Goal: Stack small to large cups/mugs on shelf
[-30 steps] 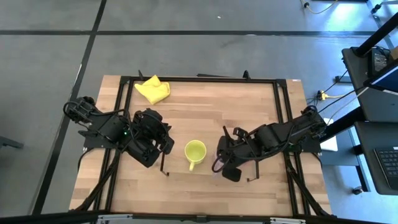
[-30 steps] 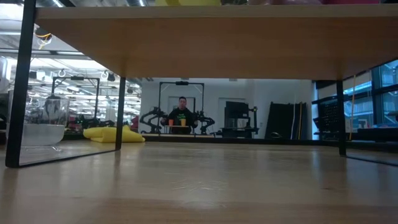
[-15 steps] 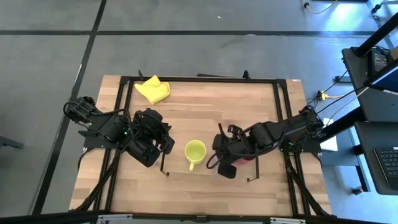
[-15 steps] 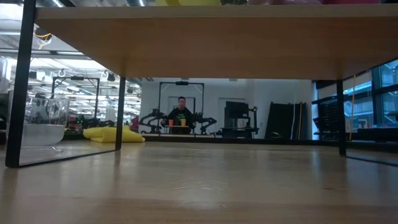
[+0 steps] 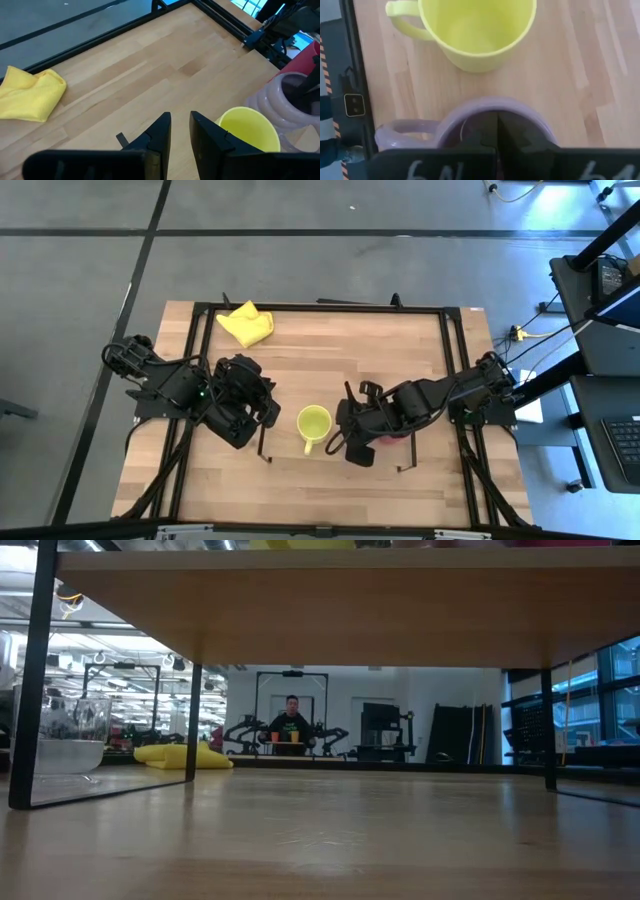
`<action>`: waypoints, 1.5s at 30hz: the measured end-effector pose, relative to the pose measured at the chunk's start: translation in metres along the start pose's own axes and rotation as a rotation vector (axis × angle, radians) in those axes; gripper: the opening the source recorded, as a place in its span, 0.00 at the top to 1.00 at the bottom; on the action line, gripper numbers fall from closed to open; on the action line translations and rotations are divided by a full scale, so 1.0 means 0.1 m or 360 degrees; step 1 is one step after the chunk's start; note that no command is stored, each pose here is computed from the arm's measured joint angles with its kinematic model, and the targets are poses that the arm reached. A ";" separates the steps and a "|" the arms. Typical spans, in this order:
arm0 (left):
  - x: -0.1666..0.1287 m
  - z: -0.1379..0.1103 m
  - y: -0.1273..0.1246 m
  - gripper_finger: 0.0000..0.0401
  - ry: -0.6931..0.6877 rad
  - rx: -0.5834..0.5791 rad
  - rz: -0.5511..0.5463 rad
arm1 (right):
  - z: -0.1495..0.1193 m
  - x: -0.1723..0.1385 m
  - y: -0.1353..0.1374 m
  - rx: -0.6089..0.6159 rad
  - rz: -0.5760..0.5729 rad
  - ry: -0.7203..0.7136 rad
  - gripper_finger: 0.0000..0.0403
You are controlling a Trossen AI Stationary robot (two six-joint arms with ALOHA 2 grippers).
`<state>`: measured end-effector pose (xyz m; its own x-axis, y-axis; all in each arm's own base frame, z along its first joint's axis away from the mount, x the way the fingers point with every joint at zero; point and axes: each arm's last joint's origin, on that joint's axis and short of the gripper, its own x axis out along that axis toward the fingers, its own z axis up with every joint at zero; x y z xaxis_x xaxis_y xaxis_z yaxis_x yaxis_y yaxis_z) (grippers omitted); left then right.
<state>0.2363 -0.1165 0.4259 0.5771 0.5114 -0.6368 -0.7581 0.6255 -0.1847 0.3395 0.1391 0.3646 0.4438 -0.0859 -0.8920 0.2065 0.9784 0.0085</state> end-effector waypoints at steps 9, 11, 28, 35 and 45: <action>0.00 0.00 0.00 0.84 0.0001 0.0000 0.0000 | 0.05 0.00 0.03 -0.0052 0.0037 -0.0091 0.99; 0.00 0.00 0.00 0.84 0.0001 -0.0001 0.0000 | 0.05 0.00 0.03 -0.0055 0.0039 -0.0092 0.99; 0.00 0.00 0.00 0.84 0.0001 0.0000 0.0000 | 0.01 -0.02 -0.01 -0.0116 -0.0043 -0.0047 0.99; 0.00 0.00 0.00 0.84 0.0007 0.0000 -0.0003 | 0.07 -0.15 0.00 -0.0079 0.0069 -0.0094 0.99; 0.00 0.00 0.00 0.84 -0.0004 0.0000 0.0000 | 0.19 -0.64 0.04 0.0072 0.0234 -0.0354 1.00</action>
<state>0.2361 -0.1165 0.4261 0.5781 0.5128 -0.6347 -0.7579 0.6257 -0.1847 0.3283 0.1447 0.4298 0.6516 0.0125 -0.7585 0.1619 0.9745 0.1552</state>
